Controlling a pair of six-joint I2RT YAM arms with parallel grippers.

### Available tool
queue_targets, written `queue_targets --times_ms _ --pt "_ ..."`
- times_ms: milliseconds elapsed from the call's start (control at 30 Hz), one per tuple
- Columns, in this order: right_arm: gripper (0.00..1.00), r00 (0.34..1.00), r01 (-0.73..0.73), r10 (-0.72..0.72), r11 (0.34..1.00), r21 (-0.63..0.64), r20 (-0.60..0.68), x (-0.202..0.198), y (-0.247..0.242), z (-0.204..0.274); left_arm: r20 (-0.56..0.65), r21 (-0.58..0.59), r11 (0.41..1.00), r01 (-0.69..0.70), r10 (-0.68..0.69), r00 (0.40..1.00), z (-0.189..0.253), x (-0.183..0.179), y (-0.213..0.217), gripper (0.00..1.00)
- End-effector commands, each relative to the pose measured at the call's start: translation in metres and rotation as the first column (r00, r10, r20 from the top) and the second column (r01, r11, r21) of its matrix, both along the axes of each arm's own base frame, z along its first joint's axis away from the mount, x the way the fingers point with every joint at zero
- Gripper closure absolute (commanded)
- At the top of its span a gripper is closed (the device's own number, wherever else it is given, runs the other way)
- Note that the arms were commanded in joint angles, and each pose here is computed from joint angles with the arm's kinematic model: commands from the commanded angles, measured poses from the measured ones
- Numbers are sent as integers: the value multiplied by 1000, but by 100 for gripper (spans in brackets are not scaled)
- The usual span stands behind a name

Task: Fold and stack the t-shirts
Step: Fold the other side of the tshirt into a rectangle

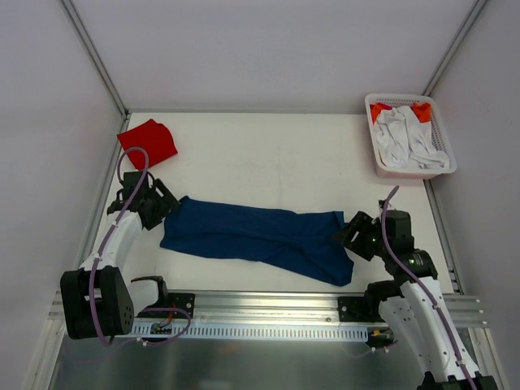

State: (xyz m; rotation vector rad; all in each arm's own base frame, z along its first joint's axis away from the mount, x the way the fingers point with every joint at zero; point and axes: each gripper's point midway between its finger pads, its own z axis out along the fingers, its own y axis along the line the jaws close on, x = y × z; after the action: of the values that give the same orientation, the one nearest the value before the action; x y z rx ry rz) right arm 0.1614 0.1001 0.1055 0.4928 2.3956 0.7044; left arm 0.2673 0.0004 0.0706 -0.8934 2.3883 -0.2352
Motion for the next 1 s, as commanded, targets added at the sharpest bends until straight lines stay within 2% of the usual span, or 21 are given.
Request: queue_targets --times_ms 0,133,333,433,467,533,567,600,667,767,800,833,967 --pt "32 999 5 -5 1000 7 36 23 5 -2 50 -12 998 60 -60 997 13 17 -8 27" --pt "26 1000 -2 2 1000 4 12 33 8 -16 72 -11 997 78 -77 994 21 22 -10 27" --pt "30 1000 -12 11 999 -49 -25 33 7 -40 105 -32 992 118 -114 988 31 30 -18 27" --pt "31 996 -78 70 986 -149 -63 29 9 -49 114 6 984 180 -179 977 36 37 -34 28" --pt "31 993 -115 108 973 -198 -47 32 15 -44 114 32 972 232 -235 965 37 38 -50 28" --pt "32 977 -210 188 931 -297 -101 23 24 -52 108 90 963 255 -264 959 39 43 -58 28" --pt "32 980 -201 189 915 -351 -68 34 26 -42 101 110 952 287 -298 949 38 43 -70 28" --pt "31 973 -231 206 887 -399 -106 31 26 -47 92 134 948 289 -302 949 37 45 -71 28" --pt "32 965 -254 252 850 -462 -68 41 39 -30 80 152 936 318 -332 940 34 44 -81 28" --pt "31 949 -295 306 776 -558 -77 47 46 -24 74 173 928 331 -348 935 33 45 -85 28" --pt "31 946 -294 318 765 -573 -60 54 52 -15 71 181 922 342 -360 930 31 45 -87 28" --pt "31 934 -328 347 727 -604 -90 54 55 -19 68 188 920 343 -361 930 30 45 -86 28" --pt "31 912 -368 397 680 -635 -104 66 69 -17 73 195 911 364 -383 921 28 46 -89 28"
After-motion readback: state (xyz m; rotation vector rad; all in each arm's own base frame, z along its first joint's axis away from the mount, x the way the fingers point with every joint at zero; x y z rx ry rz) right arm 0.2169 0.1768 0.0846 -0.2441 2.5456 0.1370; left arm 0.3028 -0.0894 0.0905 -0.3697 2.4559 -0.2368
